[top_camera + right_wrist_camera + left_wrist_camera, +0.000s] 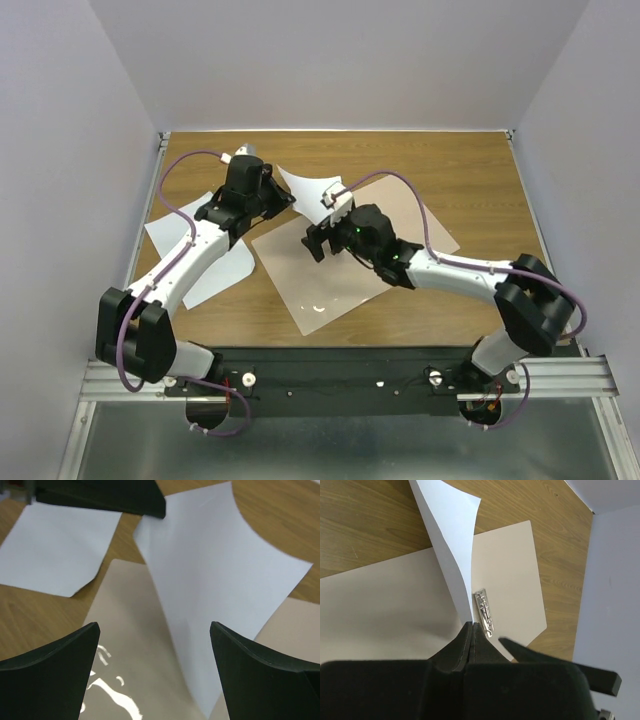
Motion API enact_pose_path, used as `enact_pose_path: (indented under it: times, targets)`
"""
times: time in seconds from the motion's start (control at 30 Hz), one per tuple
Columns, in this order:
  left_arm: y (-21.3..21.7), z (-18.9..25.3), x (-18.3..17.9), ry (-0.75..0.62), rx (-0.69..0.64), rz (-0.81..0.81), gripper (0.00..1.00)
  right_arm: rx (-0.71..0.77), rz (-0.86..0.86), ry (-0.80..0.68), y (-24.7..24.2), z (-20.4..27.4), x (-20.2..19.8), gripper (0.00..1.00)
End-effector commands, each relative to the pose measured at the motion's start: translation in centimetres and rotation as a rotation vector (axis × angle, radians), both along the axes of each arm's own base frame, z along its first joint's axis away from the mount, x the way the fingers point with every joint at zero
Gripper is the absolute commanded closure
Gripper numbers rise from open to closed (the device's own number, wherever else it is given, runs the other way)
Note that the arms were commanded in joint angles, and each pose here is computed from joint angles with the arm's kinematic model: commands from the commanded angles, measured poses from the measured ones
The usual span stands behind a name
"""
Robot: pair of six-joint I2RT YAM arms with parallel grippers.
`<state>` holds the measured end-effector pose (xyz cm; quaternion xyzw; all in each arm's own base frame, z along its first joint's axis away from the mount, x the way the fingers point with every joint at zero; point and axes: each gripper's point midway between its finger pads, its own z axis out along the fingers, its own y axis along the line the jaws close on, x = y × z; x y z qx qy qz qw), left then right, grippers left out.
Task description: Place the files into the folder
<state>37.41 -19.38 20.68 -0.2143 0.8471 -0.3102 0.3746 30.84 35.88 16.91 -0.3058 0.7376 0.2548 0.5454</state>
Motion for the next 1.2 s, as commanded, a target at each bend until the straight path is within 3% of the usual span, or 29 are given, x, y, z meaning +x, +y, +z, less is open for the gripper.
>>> enact_pose_path:
  times: [0.0,0.17,0.4,0.53,0.67,0.7,0.8,0.93,0.97,1.07,1.1,1.17]
  targets:
    - [0.4,2.4,-0.3,-0.038,0.011,0.063,1.0,-0.098,-0.079,-0.234,0.4,2.3,4.4,0.01]
    - [-0.3,2.6,-0.8,-0.034,0.004,0.054,1.0,-0.106,-0.073,-0.283,1.0,2.6,5.2,0.02]
    - [-1.0,4.0,-1.1,-0.059,0.0,0.045,1.0,-0.095,-0.074,-0.253,2.5,1.1,6.1,0.21]
    - [-1.2,4.8,-1.5,-0.075,-0.008,0.043,1.0,-0.082,-0.083,-0.246,2.7,0.6,6.3,0.26]
    - [-1.6,5.2,-1.7,-0.081,-0.014,0.031,1.0,-0.037,-0.116,-0.251,2.5,1.4,6.5,0.51]
    - [-1.8,5.3,-1.8,-0.082,-0.014,0.028,1.0,-0.027,-0.123,-0.245,2.3,1.3,6.4,0.65]
    - [-2.0,6.2,-2.0,-0.103,-0.024,0.017,1.0,0.012,-0.151,-0.259,1.9,2.4,6.5,0.82]
    - [-1.8,8.5,-2.4,-0.162,-0.031,0.013,1.0,0.045,-0.198,-0.251,1.3,3.3,6.7,0.94]
    - [-1.8,8.9,-2.4,-0.172,-0.031,0.013,0.97,0.057,-0.217,-0.247,1.1,3.7,6.7,0.97]
    - [-1.5,10.0,-2.6,-0.208,-0.019,0.003,0.38,0.116,-0.276,-0.232,0.0,5.2,6.6,0.99]
    - [-1.3,10.2,-2.7,-0.213,-0.014,0.003,0.14,0.165,-0.297,-0.224,-0.4,6.5,6.4,0.99]
    - [-0.8,10.8,-3.1,-0.239,-0.009,0.017,0.12,0.203,-0.391,-0.204,-2.1,7.2,6.6,0.99]
